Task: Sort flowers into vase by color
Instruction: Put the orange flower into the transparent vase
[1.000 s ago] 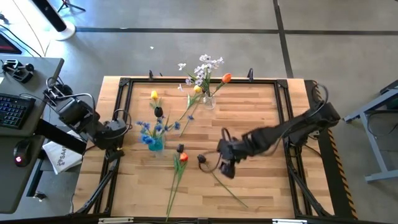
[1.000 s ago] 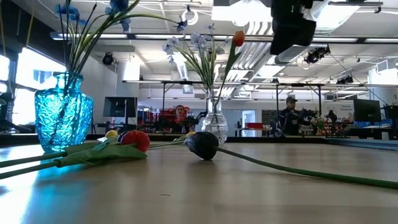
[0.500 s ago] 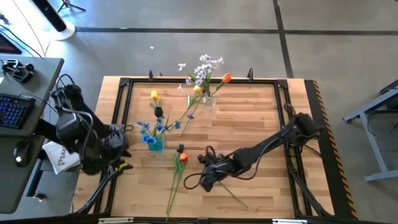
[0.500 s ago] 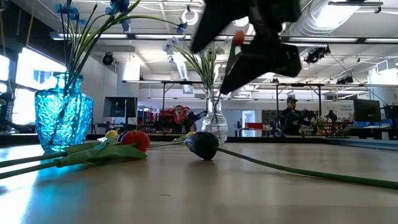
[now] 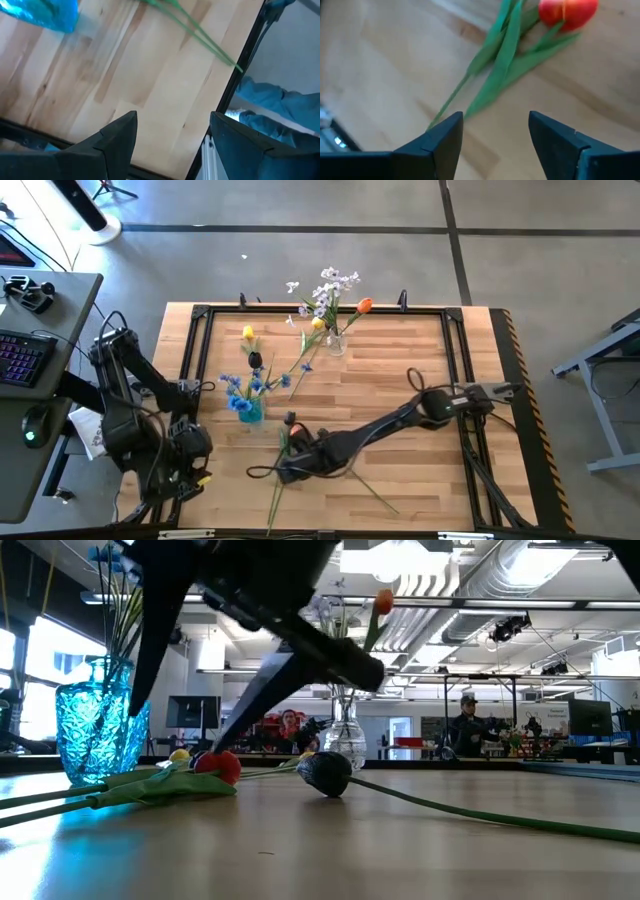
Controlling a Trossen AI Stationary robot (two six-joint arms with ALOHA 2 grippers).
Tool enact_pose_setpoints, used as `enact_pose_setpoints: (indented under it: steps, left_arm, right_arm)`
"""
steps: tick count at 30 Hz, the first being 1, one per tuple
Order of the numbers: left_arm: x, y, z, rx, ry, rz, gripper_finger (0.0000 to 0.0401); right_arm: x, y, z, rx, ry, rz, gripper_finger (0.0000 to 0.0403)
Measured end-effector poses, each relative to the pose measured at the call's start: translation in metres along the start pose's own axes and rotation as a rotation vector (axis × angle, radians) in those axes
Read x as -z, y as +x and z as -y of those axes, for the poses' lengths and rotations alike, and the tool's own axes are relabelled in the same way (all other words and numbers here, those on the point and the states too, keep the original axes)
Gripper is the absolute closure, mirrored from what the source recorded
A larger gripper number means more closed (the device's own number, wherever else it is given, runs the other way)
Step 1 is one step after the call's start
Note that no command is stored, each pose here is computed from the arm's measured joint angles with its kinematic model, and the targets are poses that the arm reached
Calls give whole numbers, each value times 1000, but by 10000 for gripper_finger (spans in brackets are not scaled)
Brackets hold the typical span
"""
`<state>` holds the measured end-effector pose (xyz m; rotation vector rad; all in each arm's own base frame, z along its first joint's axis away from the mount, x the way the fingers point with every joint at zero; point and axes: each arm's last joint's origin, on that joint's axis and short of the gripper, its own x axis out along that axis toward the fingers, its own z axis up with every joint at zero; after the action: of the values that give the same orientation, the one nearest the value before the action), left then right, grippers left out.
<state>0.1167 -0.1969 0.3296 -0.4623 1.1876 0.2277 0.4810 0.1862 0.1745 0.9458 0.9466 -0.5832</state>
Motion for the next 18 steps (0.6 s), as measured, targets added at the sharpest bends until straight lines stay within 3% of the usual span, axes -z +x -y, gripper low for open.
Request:
enact_pose_setpoints:
  steps: [10, 18]
  left_arm:
    - [3, -1, 1, 5, 1, 16, 165]
    - [2, -1, 1, 3, 2, 71, 165]
  right_arm:
    - [-14, 37, 4, 127, 23, -1, 241]
    - [-17, 38, 7, 155, -3, 9, 288]
